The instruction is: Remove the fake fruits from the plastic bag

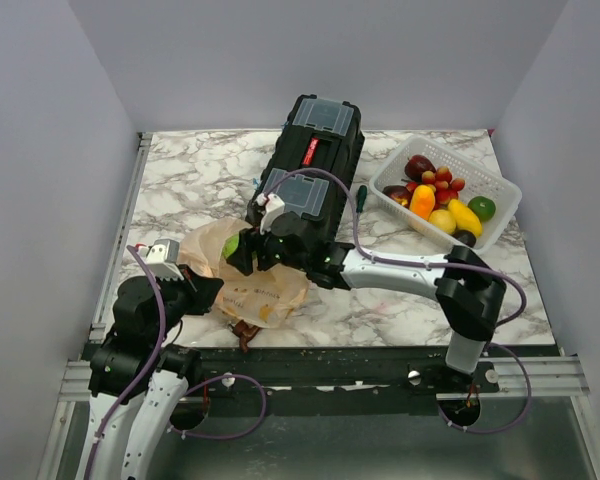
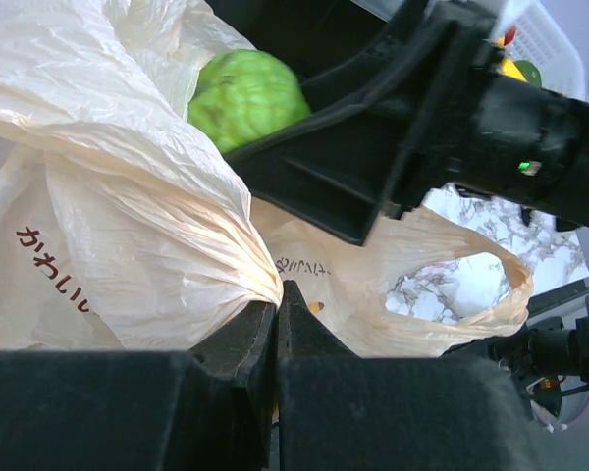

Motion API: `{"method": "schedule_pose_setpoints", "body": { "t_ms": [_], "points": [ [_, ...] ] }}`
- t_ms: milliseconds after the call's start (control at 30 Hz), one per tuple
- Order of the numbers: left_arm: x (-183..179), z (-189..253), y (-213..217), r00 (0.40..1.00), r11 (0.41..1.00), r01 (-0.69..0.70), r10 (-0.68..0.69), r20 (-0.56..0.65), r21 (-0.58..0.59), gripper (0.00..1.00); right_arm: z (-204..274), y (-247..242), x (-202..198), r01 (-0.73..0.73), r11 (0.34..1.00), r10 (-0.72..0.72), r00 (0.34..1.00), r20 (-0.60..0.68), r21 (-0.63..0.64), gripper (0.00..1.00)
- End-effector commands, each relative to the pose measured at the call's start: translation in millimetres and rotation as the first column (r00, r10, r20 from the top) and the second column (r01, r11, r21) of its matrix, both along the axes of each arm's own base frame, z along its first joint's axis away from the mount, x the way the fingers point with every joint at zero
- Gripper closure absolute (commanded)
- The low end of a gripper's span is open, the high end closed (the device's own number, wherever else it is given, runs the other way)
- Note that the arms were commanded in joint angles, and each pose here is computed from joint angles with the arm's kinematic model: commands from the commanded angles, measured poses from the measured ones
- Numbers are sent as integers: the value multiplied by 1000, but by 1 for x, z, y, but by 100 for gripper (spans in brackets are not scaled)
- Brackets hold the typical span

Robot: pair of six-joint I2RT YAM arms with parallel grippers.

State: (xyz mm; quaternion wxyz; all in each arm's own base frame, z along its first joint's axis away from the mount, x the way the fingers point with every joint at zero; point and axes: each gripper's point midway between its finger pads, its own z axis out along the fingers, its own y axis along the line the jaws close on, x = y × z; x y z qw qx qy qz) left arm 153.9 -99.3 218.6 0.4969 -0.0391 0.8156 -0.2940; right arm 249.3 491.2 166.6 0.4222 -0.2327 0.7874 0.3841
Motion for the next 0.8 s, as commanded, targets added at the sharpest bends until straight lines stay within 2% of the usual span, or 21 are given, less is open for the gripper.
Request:
{"method": "schedule_pose_setpoints", "body": {
  "t_ms": [0, 333, 500, 767],
  "points": [
    [1, 0, 3, 1000, 1000, -19, 19, 13, -1, 100, 36, -24, -4, 42, 999, -43, 998, 42, 32, 99],
    [2, 0, 2, 1000, 1000, -18, 18, 6, -6, 100, 86, -105, 0, 209, 973, -221, 963, 154, 94, 99],
    [2, -1, 1, 1000, 1000, -11, 11, 0, -4, 100, 107, -164, 16, 373, 922, -387, 899, 206, 104, 99],
    [1, 2, 2, 999, 1000, -17, 18, 27, -12, 100, 114, -271, 44, 623, 780, -617, 750, 239, 57, 99]
  ]
}}
